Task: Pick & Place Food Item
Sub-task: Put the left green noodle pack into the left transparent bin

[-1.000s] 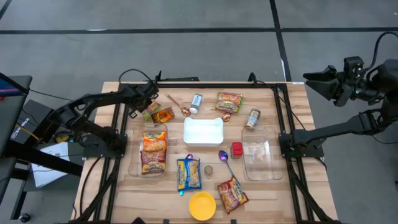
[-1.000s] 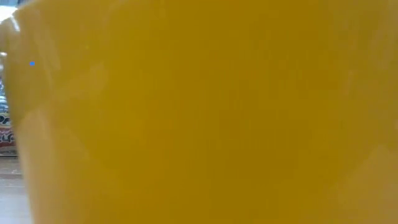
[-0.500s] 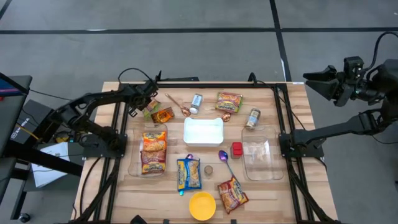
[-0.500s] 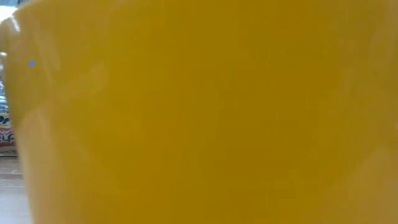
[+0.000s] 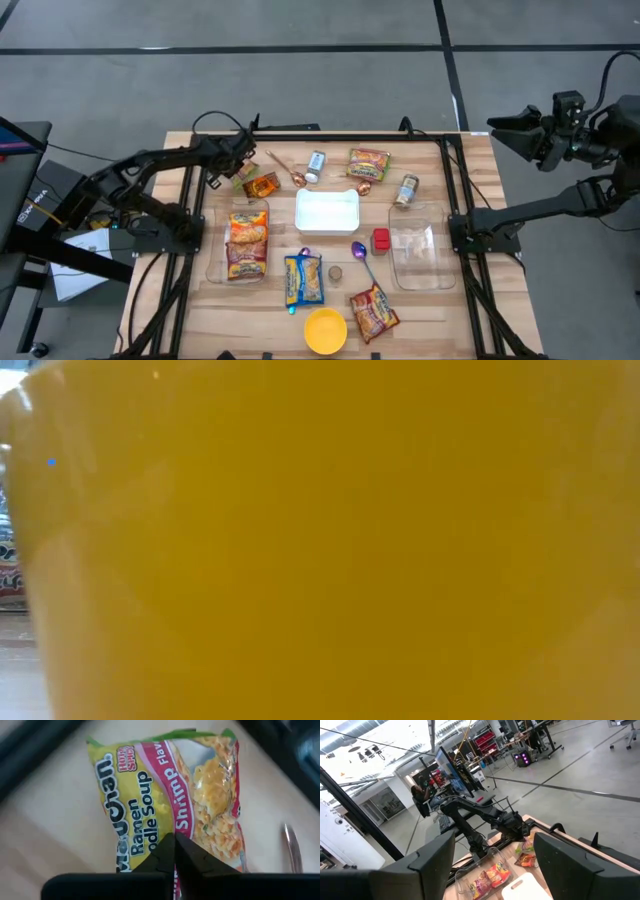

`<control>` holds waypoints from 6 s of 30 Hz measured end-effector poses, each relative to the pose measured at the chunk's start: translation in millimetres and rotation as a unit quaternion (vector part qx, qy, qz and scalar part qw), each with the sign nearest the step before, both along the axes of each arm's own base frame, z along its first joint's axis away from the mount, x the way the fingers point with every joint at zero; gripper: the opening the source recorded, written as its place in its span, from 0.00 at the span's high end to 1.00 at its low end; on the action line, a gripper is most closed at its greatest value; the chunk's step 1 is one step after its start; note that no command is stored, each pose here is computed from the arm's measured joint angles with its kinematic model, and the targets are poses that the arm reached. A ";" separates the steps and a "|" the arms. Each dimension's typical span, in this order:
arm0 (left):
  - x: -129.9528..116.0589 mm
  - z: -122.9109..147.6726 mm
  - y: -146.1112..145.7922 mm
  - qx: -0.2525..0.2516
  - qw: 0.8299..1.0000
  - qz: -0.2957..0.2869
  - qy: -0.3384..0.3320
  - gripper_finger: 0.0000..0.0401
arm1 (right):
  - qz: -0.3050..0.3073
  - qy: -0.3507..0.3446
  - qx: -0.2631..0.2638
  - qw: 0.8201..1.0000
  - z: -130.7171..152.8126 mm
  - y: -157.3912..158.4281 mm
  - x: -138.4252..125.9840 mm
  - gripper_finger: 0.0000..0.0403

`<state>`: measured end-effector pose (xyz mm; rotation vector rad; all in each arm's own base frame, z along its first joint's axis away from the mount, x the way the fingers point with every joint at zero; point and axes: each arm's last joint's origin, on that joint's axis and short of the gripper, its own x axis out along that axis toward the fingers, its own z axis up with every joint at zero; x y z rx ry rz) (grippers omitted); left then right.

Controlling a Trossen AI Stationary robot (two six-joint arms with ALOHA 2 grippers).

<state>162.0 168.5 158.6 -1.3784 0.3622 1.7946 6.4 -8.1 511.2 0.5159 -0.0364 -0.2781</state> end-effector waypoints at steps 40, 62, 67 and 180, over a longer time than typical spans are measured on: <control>9.0 30.2 -24.4 0.040 0.991 -0.125 -0.020 0.57 | 0.003 0.001 -0.004 1.000 0.0 0.1 -0.1 0.34; 18.6 4.8 -16.9 0.010 0.996 -0.090 -0.004 0.56 | 0.012 0.001 -0.003 1.000 0.0 0.7 0.0 0.34; 14.5 -2.2 -20.8 0.001 0.996 -0.091 0.000 0.62 | 0.013 0.001 -0.004 1.000 0.0 0.7 0.0 0.34; -4.0 126.5 -177.7 0.030 0.442 -0.894 0.071 1.00 | 0.013 -0.005 0.003 1.000 0.7 0.7 0.1 0.34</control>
